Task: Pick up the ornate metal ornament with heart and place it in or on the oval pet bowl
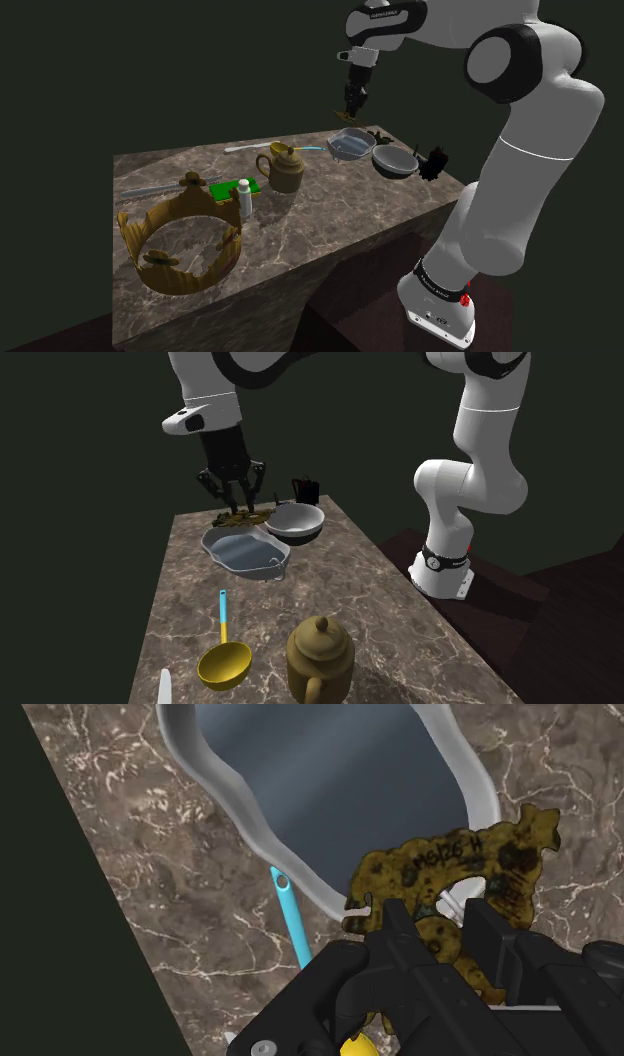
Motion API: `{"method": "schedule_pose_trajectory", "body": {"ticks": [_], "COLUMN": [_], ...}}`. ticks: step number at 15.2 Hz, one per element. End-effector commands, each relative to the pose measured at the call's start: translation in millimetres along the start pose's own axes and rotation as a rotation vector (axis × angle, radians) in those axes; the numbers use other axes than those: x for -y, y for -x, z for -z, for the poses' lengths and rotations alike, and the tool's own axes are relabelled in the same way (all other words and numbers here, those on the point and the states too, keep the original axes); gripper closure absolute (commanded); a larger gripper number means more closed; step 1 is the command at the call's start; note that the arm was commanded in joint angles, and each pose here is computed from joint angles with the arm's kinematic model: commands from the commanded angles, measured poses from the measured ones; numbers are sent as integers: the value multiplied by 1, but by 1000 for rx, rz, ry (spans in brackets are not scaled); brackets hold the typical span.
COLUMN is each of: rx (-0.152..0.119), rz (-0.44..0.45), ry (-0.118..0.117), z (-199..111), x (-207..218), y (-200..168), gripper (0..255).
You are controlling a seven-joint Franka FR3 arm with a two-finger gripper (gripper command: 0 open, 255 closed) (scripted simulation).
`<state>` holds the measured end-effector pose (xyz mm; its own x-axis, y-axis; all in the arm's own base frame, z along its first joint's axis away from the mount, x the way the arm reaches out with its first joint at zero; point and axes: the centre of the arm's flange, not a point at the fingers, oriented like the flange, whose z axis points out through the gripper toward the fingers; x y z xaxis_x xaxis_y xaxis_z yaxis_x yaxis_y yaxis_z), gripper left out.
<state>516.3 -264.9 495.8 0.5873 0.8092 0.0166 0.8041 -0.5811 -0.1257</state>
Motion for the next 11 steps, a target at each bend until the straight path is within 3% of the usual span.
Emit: {"method": "schedule_pose_trajectory", "body": {"ticks": [1,4,11], "rx": [0,0,0], "rz": [2,2,2], "ry": [0,0,0], "z": [4,9,-28], "x": [-10,-24,-29], "y": [22,53,54], "gripper": [255,255,255]}}
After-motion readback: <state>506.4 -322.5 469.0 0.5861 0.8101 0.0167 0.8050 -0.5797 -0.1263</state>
